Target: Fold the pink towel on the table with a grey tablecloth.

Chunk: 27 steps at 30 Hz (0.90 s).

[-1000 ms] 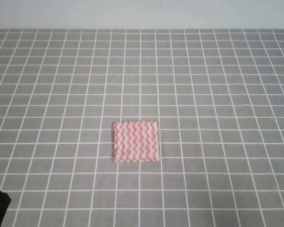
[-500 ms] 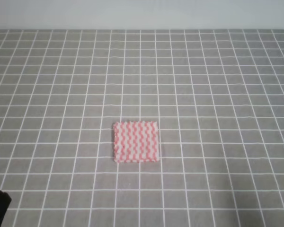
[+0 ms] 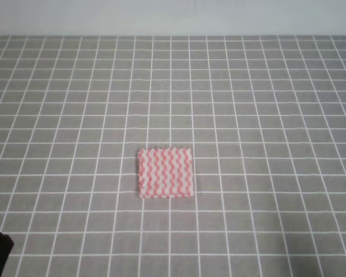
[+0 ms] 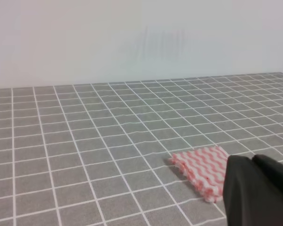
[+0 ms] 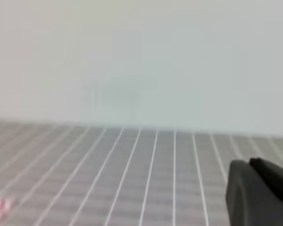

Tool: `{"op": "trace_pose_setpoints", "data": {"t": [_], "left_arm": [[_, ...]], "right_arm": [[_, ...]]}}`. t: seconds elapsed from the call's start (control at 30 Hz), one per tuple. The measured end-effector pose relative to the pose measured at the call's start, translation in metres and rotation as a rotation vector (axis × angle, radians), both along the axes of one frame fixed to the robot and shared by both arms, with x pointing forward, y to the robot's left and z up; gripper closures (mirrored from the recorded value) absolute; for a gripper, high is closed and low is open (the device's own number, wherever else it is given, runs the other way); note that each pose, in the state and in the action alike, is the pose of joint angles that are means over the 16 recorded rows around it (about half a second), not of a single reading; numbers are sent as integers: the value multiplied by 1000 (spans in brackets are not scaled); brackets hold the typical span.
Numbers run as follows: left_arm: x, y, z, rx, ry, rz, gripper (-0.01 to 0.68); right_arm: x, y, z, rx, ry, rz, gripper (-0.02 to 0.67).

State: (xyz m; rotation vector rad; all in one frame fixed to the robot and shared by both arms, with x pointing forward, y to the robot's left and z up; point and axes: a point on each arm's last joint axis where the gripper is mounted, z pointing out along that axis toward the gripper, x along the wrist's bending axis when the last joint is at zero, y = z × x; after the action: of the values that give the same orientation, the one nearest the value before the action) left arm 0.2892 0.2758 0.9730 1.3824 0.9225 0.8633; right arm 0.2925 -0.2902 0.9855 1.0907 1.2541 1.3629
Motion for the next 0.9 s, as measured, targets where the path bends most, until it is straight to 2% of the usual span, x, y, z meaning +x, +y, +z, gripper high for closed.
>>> {"op": "trace_pose_setpoints", "data": {"t": [0.43, 0.9], "left_arm": [[-1, 0, 2, -3, -4, -3, 676], [0, 0, 2, 8, -10, 1, 676]], "right_arm": [[-2, 3, -27, -104, 249, 35, 665], [-3, 3, -30, -109, 281, 42, 665]]}}
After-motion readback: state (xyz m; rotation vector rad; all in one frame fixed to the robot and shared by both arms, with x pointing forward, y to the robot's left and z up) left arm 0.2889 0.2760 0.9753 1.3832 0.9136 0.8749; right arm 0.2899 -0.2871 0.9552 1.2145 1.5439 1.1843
